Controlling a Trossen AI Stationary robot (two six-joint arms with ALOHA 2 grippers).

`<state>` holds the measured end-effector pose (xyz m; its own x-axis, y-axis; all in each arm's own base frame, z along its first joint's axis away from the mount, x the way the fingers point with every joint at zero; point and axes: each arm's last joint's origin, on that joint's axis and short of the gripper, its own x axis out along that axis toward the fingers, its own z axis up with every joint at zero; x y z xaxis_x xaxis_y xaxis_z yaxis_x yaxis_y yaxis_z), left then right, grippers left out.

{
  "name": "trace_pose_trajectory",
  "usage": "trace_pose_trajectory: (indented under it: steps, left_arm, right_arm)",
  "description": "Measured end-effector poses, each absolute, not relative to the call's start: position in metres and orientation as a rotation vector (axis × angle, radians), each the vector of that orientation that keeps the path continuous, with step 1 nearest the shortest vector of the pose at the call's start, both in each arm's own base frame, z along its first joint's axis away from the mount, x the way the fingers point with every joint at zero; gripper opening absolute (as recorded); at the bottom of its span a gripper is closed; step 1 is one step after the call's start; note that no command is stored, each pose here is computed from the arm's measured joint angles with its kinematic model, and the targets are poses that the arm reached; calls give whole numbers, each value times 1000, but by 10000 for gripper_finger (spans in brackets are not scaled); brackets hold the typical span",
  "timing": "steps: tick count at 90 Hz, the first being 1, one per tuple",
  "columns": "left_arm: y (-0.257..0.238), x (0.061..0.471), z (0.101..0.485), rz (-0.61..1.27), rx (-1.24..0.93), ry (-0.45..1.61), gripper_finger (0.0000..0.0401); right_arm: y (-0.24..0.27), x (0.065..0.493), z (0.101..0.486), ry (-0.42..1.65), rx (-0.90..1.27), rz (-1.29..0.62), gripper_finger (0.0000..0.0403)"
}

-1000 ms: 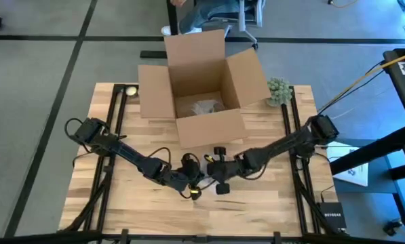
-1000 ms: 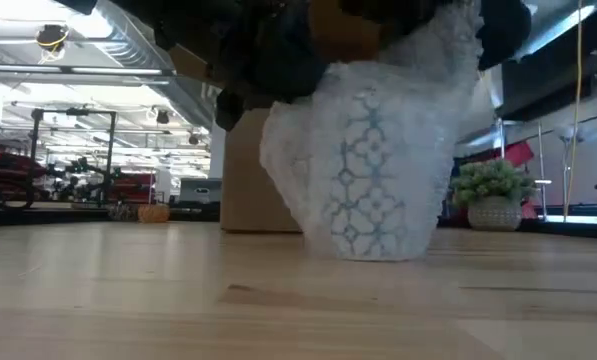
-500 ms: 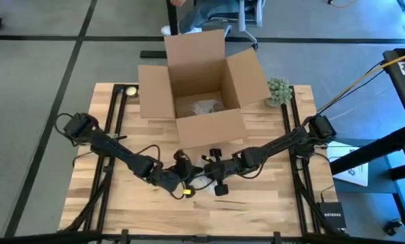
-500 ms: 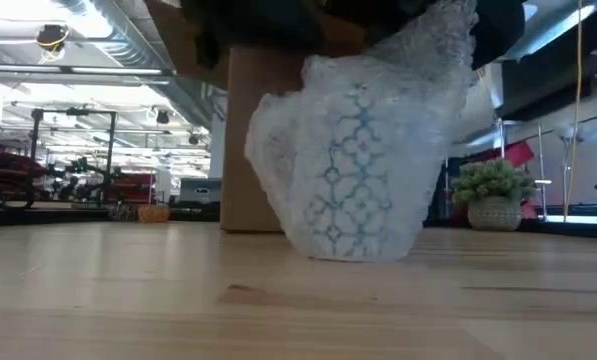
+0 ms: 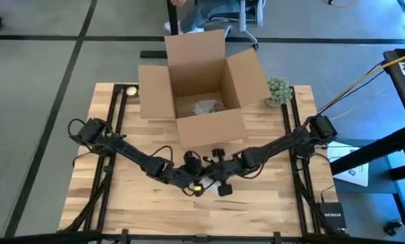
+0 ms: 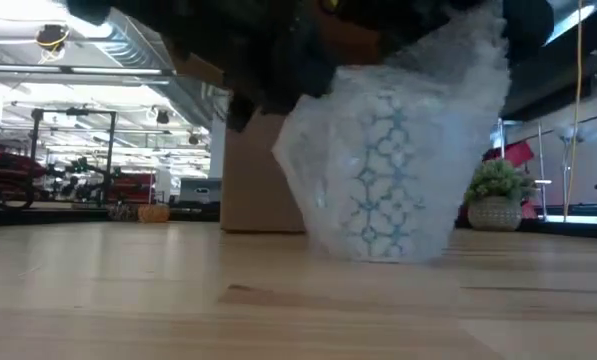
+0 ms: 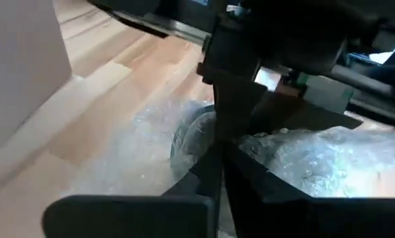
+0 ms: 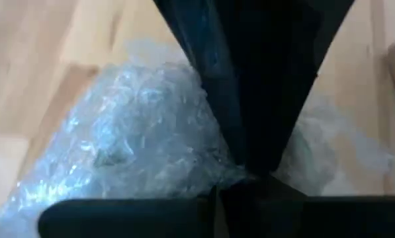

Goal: Wrap mug
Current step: Wrap the white patterned mug with the transparent bubble wrap

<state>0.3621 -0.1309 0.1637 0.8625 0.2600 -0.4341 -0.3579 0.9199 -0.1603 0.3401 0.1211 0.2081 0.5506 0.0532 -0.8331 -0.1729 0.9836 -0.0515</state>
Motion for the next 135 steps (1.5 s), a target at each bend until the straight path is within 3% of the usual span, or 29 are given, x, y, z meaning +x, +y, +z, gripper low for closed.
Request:
trace_pose_trajectory:
  steps: [15,31,50,64,105,125,135]
  left_arm:
    - [-133,358,170,328,-183,416,0]
    - [-131,359,170,344,-186,412,0]
    - [-132,359,170,338,-186,409,0]
    - [-134,358,171,333,-181,400,0]
    - [-147,356,175,245,-100,372,0]
    - [-137,355,168,270,-163,475,0]
    - [-138,356,169,264,-150,455,0]
  right_arm:
    - [125,333,265,975,-81,137,1]
    - [141,331,275,977,-11,220,1]
    - [134,350,208,1110,-83,80,0]
    - [134,362,182,1129,-101,63,0]
    - [139,368,176,1101,-79,135,0]
    - [136,364,212,1135,-30,92,1]
    - [134,357,256,1108,-3,85,1]
